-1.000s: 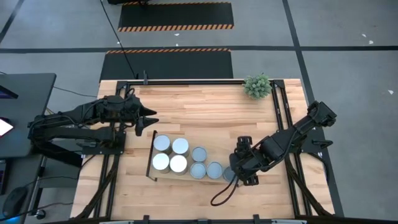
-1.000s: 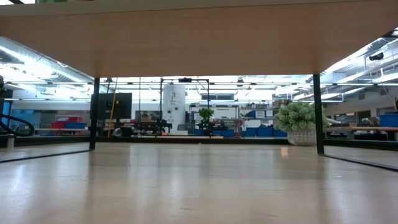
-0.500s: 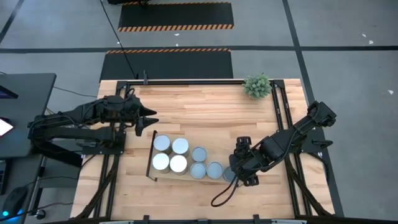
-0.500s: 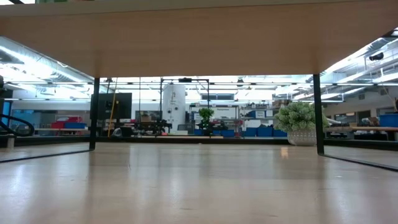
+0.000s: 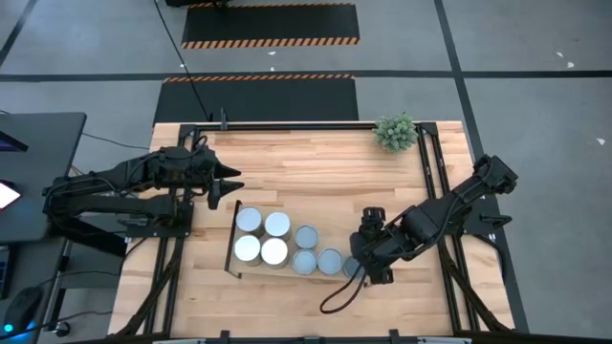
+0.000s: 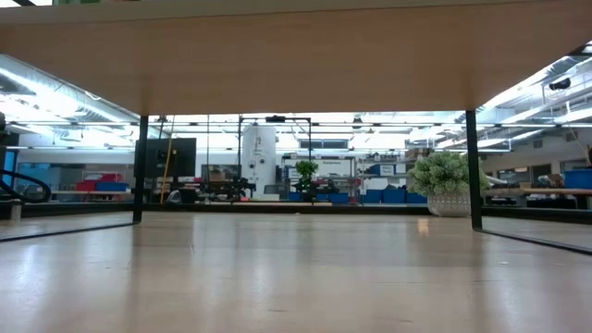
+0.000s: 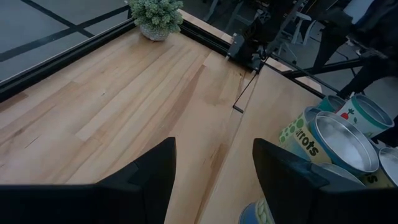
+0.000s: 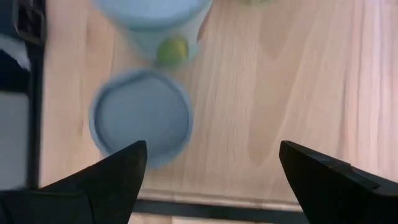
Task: Pick and place cans onto a shelf
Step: Put the blue canned on the shelf
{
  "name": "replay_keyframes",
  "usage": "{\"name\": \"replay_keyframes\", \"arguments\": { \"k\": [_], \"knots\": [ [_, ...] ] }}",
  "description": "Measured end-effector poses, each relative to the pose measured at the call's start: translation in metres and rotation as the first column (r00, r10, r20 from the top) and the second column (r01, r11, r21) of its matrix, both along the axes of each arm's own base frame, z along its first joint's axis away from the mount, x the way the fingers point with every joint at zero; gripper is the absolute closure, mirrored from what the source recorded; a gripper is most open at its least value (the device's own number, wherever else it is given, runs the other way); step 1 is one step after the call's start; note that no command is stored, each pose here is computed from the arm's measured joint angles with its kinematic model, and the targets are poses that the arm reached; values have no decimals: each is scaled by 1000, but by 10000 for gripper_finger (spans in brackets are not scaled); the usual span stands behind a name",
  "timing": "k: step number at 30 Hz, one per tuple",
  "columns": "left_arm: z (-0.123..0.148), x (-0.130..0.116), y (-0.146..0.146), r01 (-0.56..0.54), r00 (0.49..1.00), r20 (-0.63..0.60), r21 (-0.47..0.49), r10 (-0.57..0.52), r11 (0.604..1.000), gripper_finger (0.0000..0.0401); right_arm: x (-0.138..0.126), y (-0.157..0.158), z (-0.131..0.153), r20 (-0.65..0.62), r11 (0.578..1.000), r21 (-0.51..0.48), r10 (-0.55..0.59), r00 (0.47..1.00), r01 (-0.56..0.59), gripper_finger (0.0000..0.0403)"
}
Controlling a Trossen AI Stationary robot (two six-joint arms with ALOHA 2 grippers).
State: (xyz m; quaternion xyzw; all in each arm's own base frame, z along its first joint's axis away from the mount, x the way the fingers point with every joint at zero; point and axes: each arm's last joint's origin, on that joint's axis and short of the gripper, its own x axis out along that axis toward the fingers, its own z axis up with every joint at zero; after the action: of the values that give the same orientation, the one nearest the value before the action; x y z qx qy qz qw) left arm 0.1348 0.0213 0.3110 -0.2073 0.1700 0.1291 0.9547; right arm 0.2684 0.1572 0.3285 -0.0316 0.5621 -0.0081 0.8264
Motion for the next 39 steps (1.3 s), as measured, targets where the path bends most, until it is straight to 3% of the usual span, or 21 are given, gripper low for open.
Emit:
{"name": "replay_keyframes", "arguments": {
  "k": [6,19,39],
  "knots": [
    [0,0,0,4,1000,-2,9,-4,1000,181,-5,2,-11,-77,999,0,43,996,-43,29],
    [0,0,0,3,1000,-2,8,-3,1000,181,-6,2,-19,-103,995,-31,96,990,-100,29],
    [0,0,0,2,1000,-1,5,-2,1000,181,0,3,-17,-35,996,-23,80,996,-81,29]
  ]
}}
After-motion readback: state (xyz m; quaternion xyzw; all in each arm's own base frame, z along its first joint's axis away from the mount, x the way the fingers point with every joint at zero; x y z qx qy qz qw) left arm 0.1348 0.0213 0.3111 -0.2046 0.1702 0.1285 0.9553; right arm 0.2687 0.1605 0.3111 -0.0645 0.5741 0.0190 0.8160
